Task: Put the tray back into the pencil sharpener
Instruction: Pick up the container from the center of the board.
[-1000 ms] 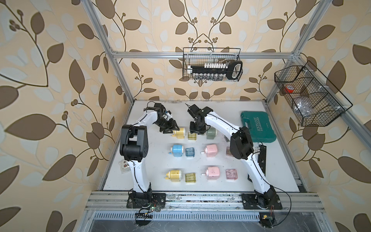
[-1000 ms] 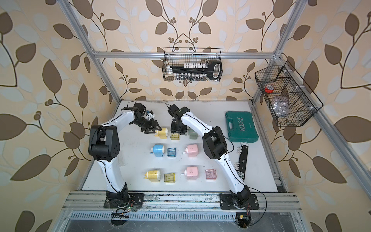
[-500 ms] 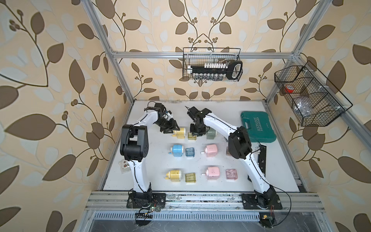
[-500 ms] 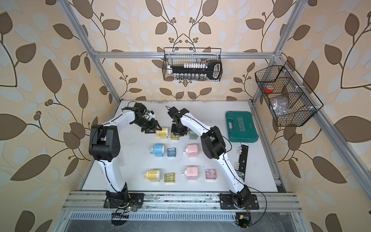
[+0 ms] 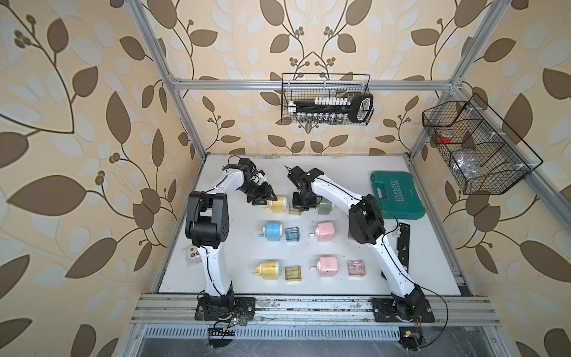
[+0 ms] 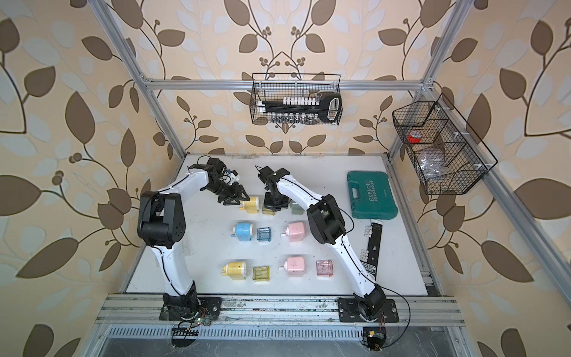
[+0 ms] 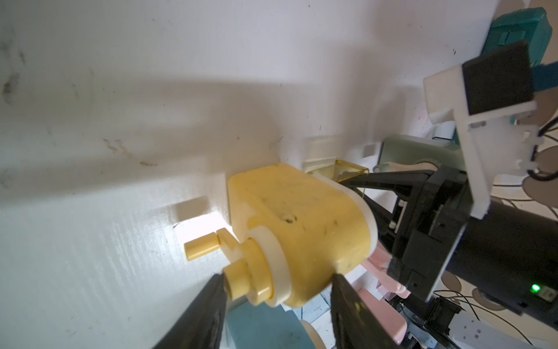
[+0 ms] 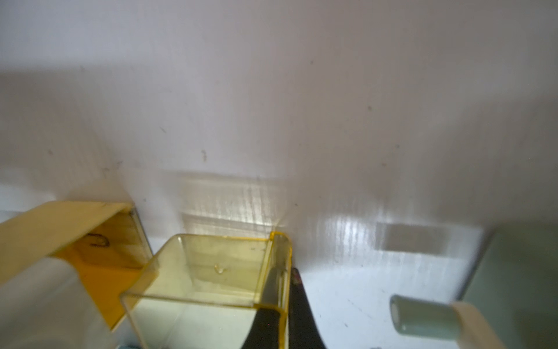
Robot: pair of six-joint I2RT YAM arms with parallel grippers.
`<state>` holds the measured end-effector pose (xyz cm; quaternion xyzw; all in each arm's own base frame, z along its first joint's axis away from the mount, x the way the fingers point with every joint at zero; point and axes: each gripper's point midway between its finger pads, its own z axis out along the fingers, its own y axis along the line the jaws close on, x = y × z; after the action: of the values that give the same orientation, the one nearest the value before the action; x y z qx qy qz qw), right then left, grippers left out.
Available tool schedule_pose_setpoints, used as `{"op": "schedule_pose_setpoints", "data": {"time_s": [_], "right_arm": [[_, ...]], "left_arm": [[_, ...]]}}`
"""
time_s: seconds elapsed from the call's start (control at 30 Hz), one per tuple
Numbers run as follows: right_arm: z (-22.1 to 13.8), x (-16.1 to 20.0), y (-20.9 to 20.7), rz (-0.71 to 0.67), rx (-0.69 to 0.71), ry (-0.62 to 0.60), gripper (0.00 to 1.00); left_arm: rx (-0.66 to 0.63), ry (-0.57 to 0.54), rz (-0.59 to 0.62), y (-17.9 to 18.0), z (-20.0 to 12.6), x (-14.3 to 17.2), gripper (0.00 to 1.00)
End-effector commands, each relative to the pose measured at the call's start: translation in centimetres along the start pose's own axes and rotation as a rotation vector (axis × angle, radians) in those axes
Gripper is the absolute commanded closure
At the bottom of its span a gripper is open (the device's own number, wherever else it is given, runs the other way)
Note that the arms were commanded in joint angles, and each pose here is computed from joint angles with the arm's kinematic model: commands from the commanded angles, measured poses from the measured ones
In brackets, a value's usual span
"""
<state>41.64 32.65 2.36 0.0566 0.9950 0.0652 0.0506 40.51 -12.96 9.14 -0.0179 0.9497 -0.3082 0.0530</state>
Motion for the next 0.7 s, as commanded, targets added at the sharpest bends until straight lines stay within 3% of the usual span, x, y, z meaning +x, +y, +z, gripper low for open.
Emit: {"op": "schedule_pose_setpoints", "data": {"time_s": [0.0, 0.67], "right_arm": [[0.4, 0.2, 0.1, -0.007, 0.035, 0.001, 0.96], [0.0, -0.1, -0.8, -0.006, 0.112, -0.012, 1.00]], "left_arm": [[-0.013, 0.024, 0.023, -0.3, 0.4, 0.3, 0.44], [-0.021, 0.026, 0.026, -0.2, 0.5, 0.3, 0.44]]}}
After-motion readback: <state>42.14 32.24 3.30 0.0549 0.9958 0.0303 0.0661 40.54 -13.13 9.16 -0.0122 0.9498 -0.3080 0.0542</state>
